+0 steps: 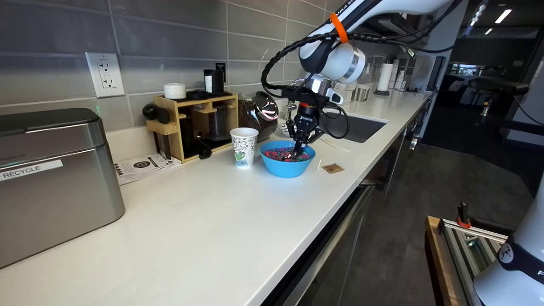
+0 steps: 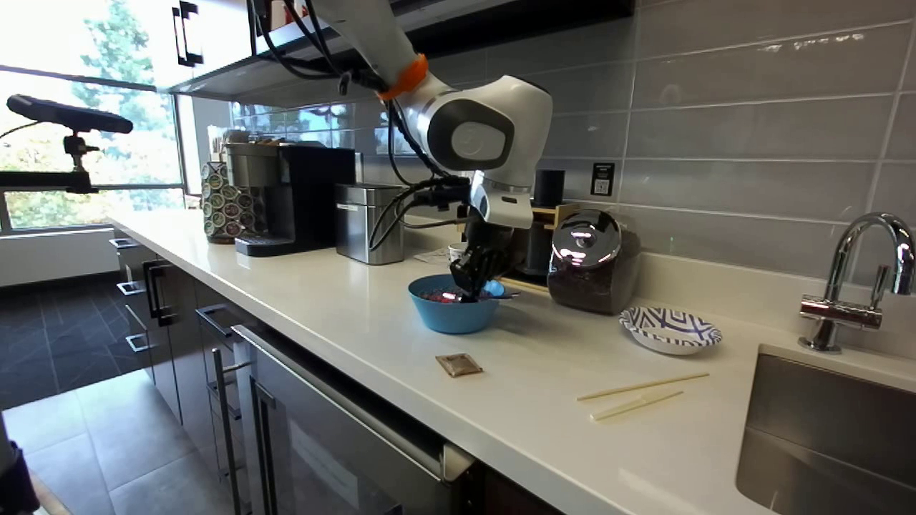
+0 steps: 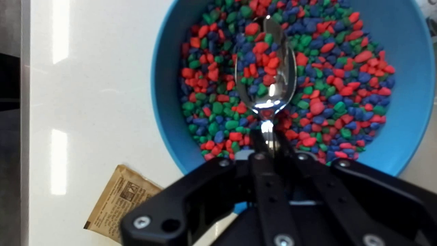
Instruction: Use the spoon to get some cereal from the blue bowl and put it in the coffee cup on the left.
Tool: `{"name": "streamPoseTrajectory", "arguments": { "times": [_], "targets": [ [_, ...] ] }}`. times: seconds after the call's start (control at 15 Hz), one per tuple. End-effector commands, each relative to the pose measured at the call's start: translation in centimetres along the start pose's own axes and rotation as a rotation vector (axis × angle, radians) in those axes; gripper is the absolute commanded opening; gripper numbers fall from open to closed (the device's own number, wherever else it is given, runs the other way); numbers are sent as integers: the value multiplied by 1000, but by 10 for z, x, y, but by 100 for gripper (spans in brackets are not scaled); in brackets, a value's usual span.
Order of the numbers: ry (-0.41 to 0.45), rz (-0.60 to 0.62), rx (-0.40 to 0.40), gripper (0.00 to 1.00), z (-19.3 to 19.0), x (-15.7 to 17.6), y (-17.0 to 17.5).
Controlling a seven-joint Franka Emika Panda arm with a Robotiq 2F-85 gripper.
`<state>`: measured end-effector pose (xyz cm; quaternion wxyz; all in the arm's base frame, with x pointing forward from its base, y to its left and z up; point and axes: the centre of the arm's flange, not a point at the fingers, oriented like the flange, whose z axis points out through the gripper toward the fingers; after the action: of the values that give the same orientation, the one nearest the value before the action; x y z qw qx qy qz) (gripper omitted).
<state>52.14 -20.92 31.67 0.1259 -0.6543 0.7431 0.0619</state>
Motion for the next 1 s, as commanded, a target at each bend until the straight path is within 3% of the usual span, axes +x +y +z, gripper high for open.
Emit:
{"name": "streamPoseTrajectory", "arguments": {
  "times": [0.0, 0.47, 0.93],
  "targets": [
    [-22, -16, -18, 2, -2, 3, -1],
    [11, 16, -4, 2, -4, 3, -2],
    [75, 138, 30, 2, -20, -5, -6]
  ]
}}
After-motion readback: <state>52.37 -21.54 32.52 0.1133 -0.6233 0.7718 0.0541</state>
